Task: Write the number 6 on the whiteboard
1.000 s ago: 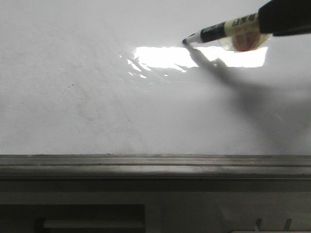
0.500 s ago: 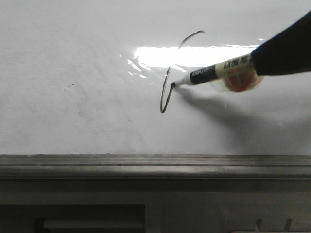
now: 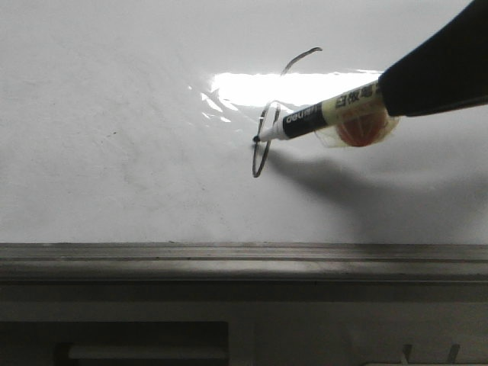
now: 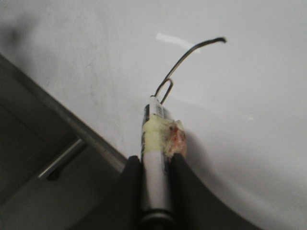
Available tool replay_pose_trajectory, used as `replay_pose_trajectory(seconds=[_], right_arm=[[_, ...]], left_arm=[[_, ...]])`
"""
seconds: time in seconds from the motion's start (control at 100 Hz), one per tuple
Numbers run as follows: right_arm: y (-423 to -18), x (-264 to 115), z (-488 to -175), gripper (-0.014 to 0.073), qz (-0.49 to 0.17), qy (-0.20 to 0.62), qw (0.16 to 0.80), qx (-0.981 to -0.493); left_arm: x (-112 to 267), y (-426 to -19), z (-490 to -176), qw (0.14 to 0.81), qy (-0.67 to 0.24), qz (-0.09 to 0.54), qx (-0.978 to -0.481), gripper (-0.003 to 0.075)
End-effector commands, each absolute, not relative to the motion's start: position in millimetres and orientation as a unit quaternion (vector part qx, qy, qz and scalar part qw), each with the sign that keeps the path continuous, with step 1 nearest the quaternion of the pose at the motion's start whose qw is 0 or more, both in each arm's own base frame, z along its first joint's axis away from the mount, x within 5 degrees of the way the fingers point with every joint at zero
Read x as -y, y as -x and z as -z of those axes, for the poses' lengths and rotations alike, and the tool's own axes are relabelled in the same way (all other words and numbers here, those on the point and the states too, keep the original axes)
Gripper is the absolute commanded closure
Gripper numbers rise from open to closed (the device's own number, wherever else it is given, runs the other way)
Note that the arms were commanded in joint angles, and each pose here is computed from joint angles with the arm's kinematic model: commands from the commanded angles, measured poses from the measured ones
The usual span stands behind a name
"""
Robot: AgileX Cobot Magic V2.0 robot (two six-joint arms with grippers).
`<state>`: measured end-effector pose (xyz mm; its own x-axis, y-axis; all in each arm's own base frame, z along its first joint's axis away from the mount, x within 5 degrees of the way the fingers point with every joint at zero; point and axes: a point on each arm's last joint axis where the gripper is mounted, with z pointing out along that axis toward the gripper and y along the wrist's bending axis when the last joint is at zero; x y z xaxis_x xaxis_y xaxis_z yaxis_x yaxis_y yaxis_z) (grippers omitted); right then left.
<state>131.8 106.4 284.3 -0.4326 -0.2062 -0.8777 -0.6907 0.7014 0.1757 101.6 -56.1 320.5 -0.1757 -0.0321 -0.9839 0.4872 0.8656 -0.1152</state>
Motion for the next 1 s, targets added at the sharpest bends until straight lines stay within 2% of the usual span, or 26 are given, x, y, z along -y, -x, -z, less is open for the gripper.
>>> replay_pose_trajectory(seconds=[0.0, 0.18, 0.44, 0.61, 0.74, 0.82, 0.99], right_arm=[[-126, -106, -300, 0.064, -0.278, 0.3, 0.465, -0.786], [-114, -105, -306, 0.064, -0.293, 0.321, 0.459, -0.775], [-124, -116, -327, 0.064, -0.31, 0.346, 0.44, -0.768], [-140, -130, -336, 0.064, -0.316, 0.379, 0.399, -0.772], [-149, -140, -342, 0.064, -0.324, 0.41, 0.361, -0.772], [-153, -143, -347, 0.064, -0.326, 0.414, 0.361, -0.77], [-153, -144, -357, 0.064, -0.33, 0.422, 0.366, -0.761]], left_arm=[[53, -103, -336, 0.656, -0.128, 0.212, -0.713, 0.0263], [55, -102, -333, 0.644, -0.141, 0.215, -0.72, 0.0263], [75, -99, -326, 0.609, -0.23, 0.235, -0.722, 0.0263], [104, -99, -322, 0.574, -0.308, 0.268, -0.71, 0.0265], [132, -101, -322, 0.554, -0.369, 0.278, -0.693, 0.0309], [147, -102, -320, 0.549, -0.4, 0.273, -0.681, 0.0335], [173, -112, -309, 0.521, -0.429, 0.262, -0.69, 0.0355]])
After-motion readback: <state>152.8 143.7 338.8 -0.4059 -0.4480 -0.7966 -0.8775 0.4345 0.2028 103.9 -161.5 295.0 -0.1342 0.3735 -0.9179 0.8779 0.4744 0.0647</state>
